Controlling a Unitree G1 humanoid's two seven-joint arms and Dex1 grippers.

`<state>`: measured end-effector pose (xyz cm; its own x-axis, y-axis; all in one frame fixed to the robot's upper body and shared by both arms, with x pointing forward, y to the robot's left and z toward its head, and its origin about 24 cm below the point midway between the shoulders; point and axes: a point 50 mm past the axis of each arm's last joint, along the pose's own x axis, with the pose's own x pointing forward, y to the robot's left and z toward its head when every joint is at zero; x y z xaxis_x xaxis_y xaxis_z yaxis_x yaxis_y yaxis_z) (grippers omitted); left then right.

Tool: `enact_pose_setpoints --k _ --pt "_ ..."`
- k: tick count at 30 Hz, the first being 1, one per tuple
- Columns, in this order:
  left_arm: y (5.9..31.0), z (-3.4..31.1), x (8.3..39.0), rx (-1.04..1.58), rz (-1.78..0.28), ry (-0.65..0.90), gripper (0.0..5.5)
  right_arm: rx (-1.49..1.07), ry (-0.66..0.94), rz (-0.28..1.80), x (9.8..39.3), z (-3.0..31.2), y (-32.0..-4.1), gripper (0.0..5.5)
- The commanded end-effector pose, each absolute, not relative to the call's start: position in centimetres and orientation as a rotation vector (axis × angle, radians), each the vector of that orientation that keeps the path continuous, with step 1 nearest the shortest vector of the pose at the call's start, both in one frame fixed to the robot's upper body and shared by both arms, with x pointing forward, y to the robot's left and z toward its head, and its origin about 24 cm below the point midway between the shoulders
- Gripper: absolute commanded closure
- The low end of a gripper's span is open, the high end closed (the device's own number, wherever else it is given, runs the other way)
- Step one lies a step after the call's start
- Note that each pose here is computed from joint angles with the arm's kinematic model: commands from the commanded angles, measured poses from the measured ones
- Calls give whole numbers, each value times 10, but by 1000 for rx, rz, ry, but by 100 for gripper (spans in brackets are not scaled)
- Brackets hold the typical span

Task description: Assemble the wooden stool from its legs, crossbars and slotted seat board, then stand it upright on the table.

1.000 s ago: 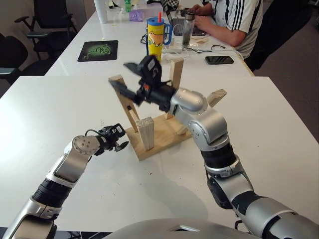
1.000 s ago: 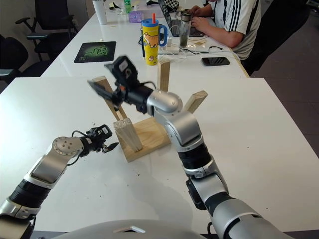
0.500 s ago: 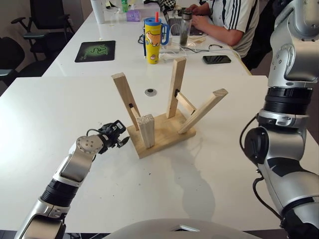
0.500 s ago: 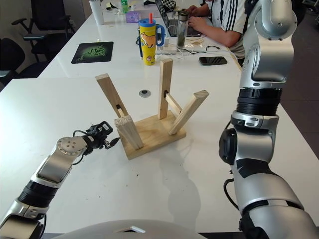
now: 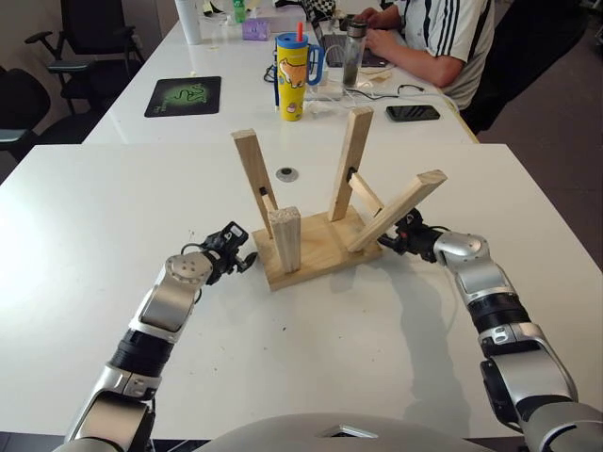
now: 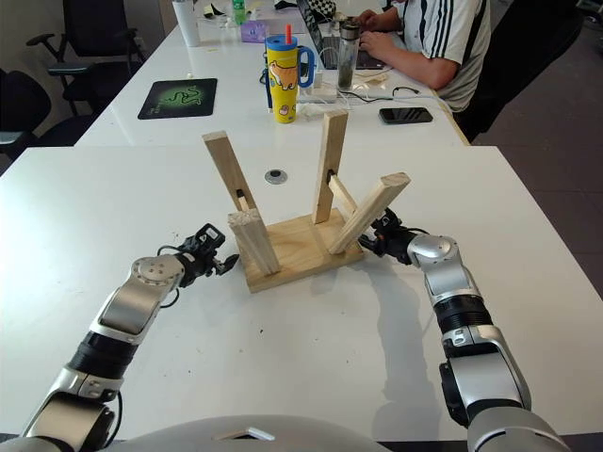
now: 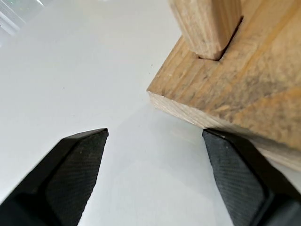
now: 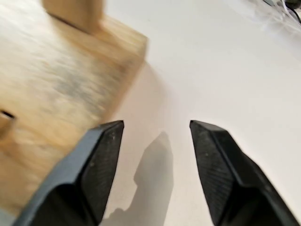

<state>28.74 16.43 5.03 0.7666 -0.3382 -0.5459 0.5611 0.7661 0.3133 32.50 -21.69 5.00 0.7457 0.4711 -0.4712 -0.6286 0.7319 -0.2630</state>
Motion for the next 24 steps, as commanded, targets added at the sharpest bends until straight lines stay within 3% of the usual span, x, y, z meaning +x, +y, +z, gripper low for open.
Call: enact_pose_setpoints --k 1,6,9,13,19,24 --pt "136 59 312 464 -576 404 177 -327 413 776 304 38 -189 354" --pt "113 62 332 396 -604 351 194 -283 432 686 296 31 -175 427" --pt "120 61 334 316 -551 346 237 -290 439 569 298 30 -174 482" --pt "149 53 319 208 -468 378 296 -238 430 515 294 34 -167 543" --pt "168 47 284 162 -416 405 382 -200 424 518 281 39 -162 550" --pt "192 39 265 149 -295 446 466 -237 418 415 285 42 -175 550"
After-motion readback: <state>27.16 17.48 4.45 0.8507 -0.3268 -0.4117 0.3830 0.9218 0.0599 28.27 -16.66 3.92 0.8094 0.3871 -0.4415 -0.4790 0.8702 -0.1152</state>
